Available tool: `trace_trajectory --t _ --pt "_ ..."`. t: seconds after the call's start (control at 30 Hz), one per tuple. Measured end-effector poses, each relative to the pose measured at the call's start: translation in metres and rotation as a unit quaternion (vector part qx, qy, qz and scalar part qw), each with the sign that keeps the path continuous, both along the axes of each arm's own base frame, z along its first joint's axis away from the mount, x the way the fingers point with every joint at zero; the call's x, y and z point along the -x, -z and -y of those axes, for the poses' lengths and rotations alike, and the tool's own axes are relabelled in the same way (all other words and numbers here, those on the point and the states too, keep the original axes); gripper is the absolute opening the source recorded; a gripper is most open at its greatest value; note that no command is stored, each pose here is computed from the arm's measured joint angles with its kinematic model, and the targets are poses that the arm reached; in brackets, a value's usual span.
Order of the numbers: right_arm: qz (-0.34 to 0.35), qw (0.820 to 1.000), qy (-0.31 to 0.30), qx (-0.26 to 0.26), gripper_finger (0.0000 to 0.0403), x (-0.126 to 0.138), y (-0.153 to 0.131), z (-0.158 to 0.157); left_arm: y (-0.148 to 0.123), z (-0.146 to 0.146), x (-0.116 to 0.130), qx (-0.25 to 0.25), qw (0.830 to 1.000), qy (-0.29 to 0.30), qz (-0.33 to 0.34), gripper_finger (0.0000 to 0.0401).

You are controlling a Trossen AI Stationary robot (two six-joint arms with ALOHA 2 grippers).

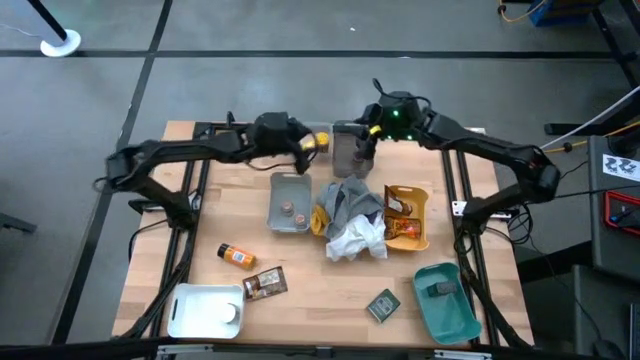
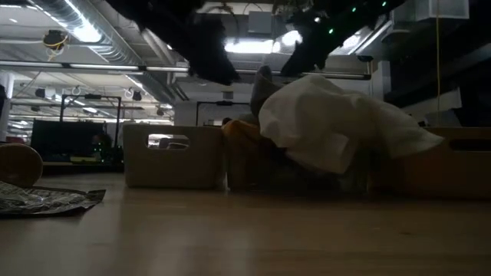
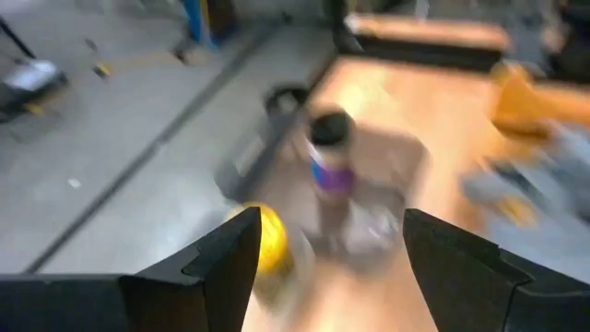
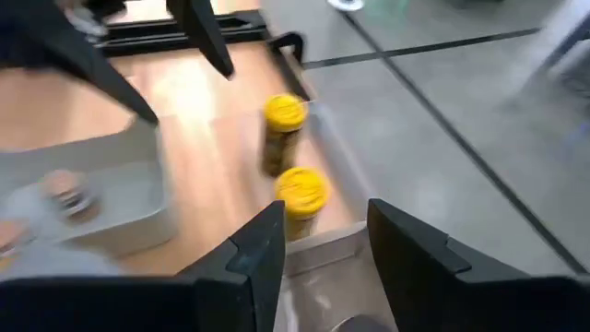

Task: Sort spices by type
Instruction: Put the black seasoning bottle into the black bin

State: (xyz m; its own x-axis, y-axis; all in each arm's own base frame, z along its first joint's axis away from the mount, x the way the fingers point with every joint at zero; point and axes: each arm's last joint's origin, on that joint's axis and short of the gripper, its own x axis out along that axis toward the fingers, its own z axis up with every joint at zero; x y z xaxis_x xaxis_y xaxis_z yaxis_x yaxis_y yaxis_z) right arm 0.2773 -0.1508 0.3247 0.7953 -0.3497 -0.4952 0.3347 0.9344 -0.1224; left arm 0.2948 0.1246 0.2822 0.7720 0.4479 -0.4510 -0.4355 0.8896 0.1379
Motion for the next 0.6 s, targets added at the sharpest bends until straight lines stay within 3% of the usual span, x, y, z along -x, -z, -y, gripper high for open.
trace_trajectory --t 0.17,0.33,0.47,0.6 --pt "-0.026 0.998 -0.037 -0.031 0.0156 0.004 -0.005 -0.034 -0.016 0.044 0.032 0.083 0.995 0.013 -0.05 0.0249" --pt "-0.058 0.993 -0.087 -0.053 0.0156 -0.002 -0.001 -0.068 -0.017 0.081 0.063 0.181 0.976 -0.004 -0.122 0.0249" --pt "-0.068 0.988 -0.134 -0.047 0.0156 -0.009 0.0 -0.099 -0.007 0.111 0.083 0.216 0.95 0.005 -0.226 0.0249" --pt "-0.07 0.982 -0.17 -0.039 0.0156 -0.013 0.0 -0.128 -0.001 0.141 0.091 0.227 0.928 0.05 -0.291 0.0249"
